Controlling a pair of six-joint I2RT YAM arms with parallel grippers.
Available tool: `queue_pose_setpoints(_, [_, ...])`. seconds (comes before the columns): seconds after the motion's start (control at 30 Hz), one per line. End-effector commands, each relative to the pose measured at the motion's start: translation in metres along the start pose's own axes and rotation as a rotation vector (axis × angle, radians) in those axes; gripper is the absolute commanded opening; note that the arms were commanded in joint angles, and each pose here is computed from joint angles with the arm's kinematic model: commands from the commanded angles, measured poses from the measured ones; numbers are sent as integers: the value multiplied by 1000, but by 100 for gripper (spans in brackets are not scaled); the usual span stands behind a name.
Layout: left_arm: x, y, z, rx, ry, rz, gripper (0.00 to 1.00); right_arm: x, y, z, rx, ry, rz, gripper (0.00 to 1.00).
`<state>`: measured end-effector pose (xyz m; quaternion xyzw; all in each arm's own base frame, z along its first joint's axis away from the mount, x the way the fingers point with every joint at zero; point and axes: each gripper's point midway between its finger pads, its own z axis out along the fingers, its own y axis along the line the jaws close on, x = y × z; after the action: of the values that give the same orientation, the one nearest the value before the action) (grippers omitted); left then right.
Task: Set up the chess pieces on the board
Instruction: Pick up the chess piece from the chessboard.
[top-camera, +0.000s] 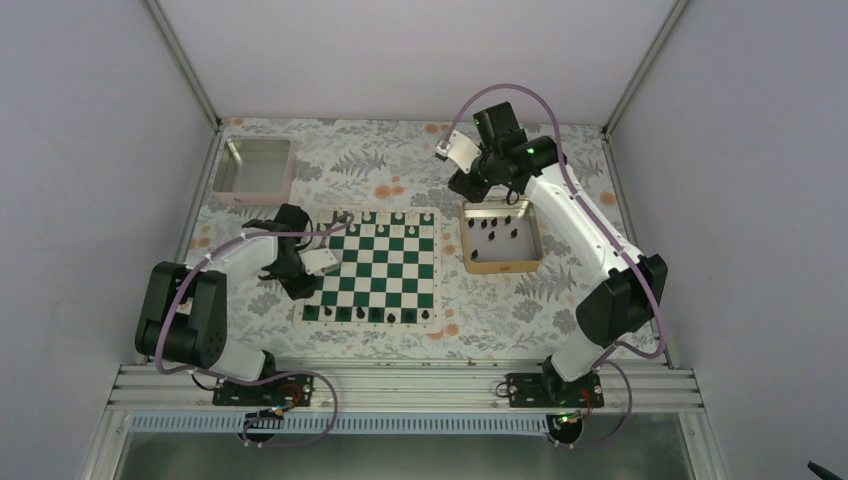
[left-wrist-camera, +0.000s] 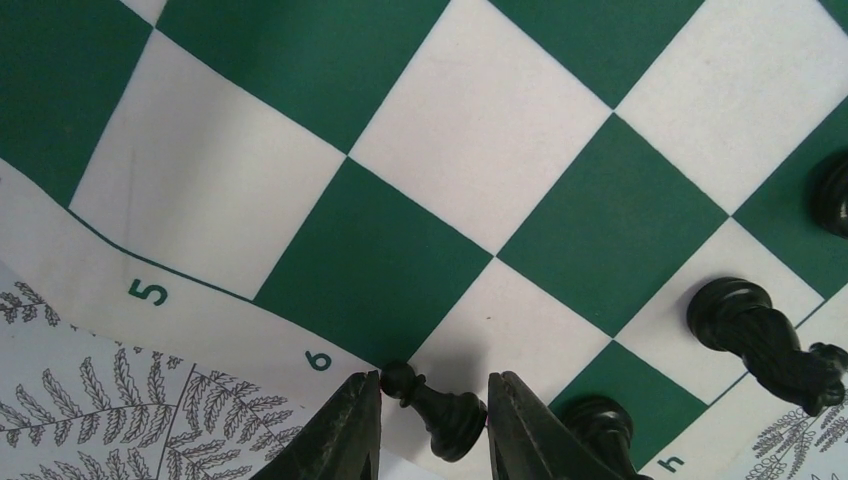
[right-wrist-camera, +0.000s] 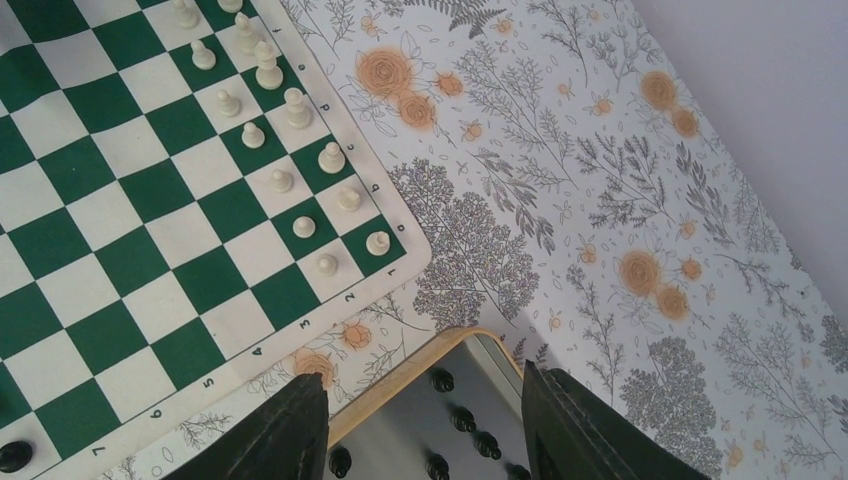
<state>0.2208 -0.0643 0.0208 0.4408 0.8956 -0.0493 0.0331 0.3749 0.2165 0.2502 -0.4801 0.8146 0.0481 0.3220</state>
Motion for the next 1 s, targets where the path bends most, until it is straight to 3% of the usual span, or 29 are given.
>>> queue_pose_setpoints(0.0, [-5,2,0,0,-11,-9,30,-2,-6,-7,24,-20,9,51])
queue_pose_setpoints(0.37, [-1,1,6,12,20,-18,28,0,-7,-8,29,-15,3,45])
queue_pose_setpoints(0.97, [-4,16,0,-61,22,0,15,0,-7,-5,25,-12,1,42])
